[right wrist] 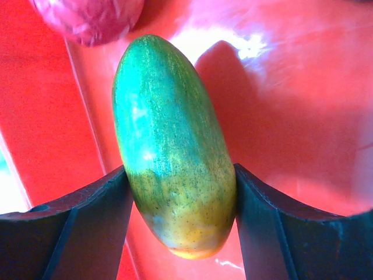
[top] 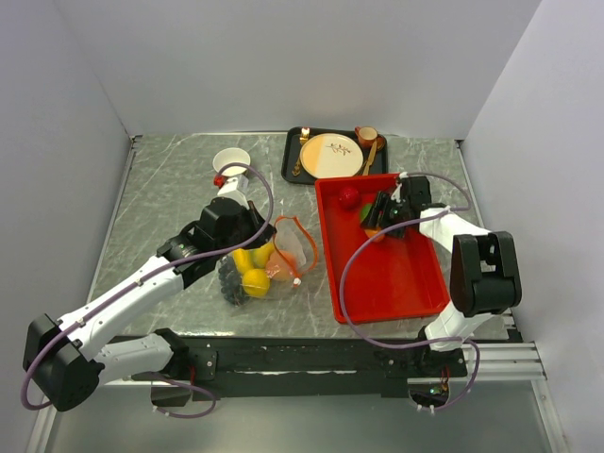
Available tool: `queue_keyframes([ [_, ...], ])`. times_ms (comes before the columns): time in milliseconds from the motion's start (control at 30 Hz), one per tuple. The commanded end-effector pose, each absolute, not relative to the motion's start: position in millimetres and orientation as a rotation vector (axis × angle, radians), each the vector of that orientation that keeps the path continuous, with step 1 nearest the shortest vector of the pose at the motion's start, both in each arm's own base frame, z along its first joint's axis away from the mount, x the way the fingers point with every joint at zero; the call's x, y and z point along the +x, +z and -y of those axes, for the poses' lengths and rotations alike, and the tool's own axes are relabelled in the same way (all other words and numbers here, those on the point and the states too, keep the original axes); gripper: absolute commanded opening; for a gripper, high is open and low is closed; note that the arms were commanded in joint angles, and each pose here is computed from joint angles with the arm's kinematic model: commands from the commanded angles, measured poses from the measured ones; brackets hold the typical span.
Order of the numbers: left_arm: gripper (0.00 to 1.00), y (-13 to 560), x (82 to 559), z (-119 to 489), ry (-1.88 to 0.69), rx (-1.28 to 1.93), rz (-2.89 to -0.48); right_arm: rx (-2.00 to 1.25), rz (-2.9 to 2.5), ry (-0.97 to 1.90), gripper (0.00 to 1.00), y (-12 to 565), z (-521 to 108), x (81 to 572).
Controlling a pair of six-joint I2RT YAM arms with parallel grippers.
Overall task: Place the food in the zip-top bag and seal the zipper
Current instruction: Pick up the fake fruit from the bin.
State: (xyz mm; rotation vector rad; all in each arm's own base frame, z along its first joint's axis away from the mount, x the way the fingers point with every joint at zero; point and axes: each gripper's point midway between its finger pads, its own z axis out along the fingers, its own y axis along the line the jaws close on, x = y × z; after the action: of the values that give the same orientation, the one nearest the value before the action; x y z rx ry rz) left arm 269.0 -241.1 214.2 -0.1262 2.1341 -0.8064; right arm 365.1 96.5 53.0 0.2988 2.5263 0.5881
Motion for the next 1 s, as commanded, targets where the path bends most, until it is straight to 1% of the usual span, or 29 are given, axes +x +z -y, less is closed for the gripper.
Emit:
queue_keyframes([
  [0,0.01,225.4,268.7,242.7,-0.84,-0.135,-2.1,0.228,-2.528,0.645,0.71,49.1,-107.3,362.3],
  [33,0.01,224.9,268.4,241.8,-0.836,-0.137,-2.102,0.23,-2.527,0.644,0.75,48.9,-107.1,362.1],
  [100,0.01,224.7,268.7,241.0,-0.831,-0.14,-2.101,0.237,-2.526,0.646,0.78,48.8,-107.4,362.7],
  [133,0.01,224.6,268.9,241.5,-0.835,-0.141,-2.098,0.243,-2.527,0.648,0.81,48.3,-107.6,363.0],
  [333,0.01,223.7,269.7,244.4,-0.844,-0.138,-2.105,0.261,-2.502,0.653,0.82,52.7,-107.3,364.1],
  [400,0.01,223.6,269.2,244.0,-0.843,-0.138,-2.106,0.266,-2.485,0.656,0.81,55.9,-107.1,366.2],
  [433,0.01,223.5,268.8,243.7,-0.844,-0.138,-2.105,0.267,-2.483,0.658,0.78,56.1,-107.8,366.1],
  [500,0.01,224.9,268.4,242.6,-0.842,-0.138,-2.101,0.265,-2.48,0.667,0.68,56.8,-108.8,366.4],
  [533,0.01,225.1,268.3,242.1,-0.841,-0.139,-2.1,0.268,-2.481,0.666,0.57,57.3,-108.3,366.6],
  [600,0.01,225.6,267.8,240.6,-0.835,-0.141,-2.1,0.261,-2.483,0.671,0.48,58.4,-109.4,365.9],
  [633,0.01,225.8,267.9,239.9,-0.831,-0.141,-2.099,0.261,-2.482,0.669,0.41,59.2,-109.2,366.3],
  [700,0.01,225.9,267.3,239.0,-0.829,-0.141,-2.098,0.258,-2.478,0.666,0.37,62.3,-108.3,366.1],
  [733,0.01,226.3,267.0,239.4,-0.832,-0.137,-2.096,0.258,-2.477,0.664,0.33,63.8,-108.0,366.0],
  [833,0.01,228.1,266.3,239.8,-0.839,-0.131,-2.09,0.233,-2.458,0.698,0.26,76.7,-112.7,364.4],
  [967,0.01,229.4,266.8,240.7,-0.84,-0.125,-2.09,0.177,-2.382,0.818,0.24,110.9,-127.7,360.4],
])
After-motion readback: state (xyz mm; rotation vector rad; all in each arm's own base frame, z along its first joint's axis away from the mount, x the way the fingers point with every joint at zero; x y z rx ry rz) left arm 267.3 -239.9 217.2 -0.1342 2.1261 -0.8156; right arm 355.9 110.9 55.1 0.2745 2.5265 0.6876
